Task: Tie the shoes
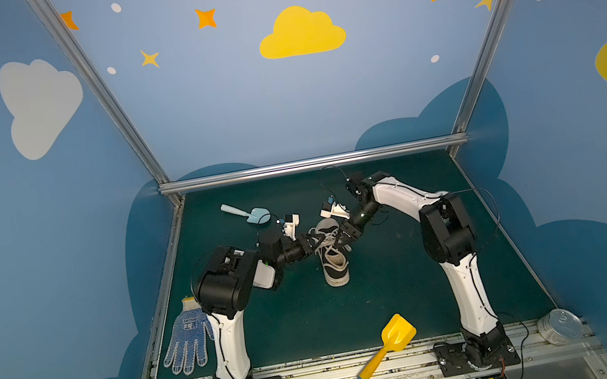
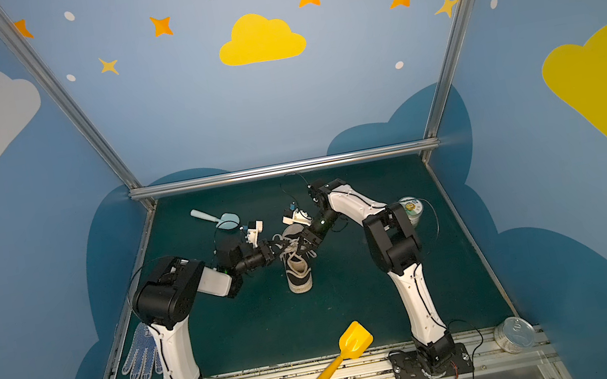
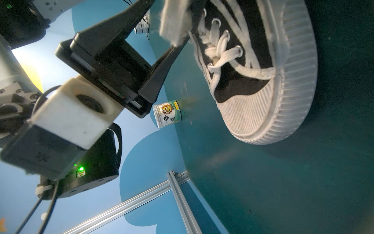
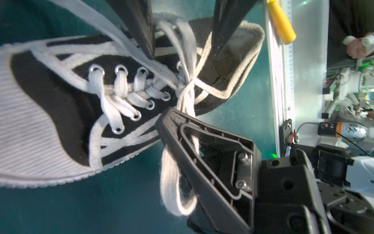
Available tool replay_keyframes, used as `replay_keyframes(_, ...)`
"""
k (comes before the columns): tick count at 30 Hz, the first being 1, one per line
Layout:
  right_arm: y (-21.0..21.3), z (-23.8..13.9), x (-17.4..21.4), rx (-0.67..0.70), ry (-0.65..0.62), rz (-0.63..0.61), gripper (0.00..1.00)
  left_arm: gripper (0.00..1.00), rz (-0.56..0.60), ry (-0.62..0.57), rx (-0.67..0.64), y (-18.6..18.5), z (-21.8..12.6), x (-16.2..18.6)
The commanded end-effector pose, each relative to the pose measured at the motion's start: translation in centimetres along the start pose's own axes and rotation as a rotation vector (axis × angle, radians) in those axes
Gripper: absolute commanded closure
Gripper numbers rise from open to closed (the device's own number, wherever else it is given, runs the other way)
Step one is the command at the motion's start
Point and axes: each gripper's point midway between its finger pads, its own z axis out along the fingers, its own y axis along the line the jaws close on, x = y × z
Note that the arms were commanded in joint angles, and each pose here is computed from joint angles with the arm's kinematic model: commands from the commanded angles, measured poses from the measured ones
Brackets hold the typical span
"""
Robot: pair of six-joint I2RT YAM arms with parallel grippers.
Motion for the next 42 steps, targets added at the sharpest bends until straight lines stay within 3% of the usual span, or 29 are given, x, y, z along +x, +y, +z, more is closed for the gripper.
replay_keyframes(1,1.3,-0.5,-0.1,-0.017,0.0,-0.01,0.62,0.97,0.002,0.002,0.002,-0.2,-0.4,0.1)
replay_keyframes(7,1.3,-0.6,-0.2,-0.017,-0.001,-0.008,0.77,0.97,0.007,-0.006,0.005,-0.4,-0.5,-0.1)
replay_keyframes(11,1.2,-0.8,0.0,-0.002,0.016,0.009,1.0,0.97,0.01,-0.009,0.004,-0.5,-0.5,-0.1)
replay_keyframes(25,1.1,-1.7,1.0,0.053,0.046,0.056,1.0,0.97,0.042,-0.024,-0.007,-1.1,-1.1,-1.4)
replay_keyframes(42,0.0,-2.2,3.7,0.071,0.069,0.153,1.0,0.97,0.023,0.005,-0.059,1.3,-1.7,-2.5)
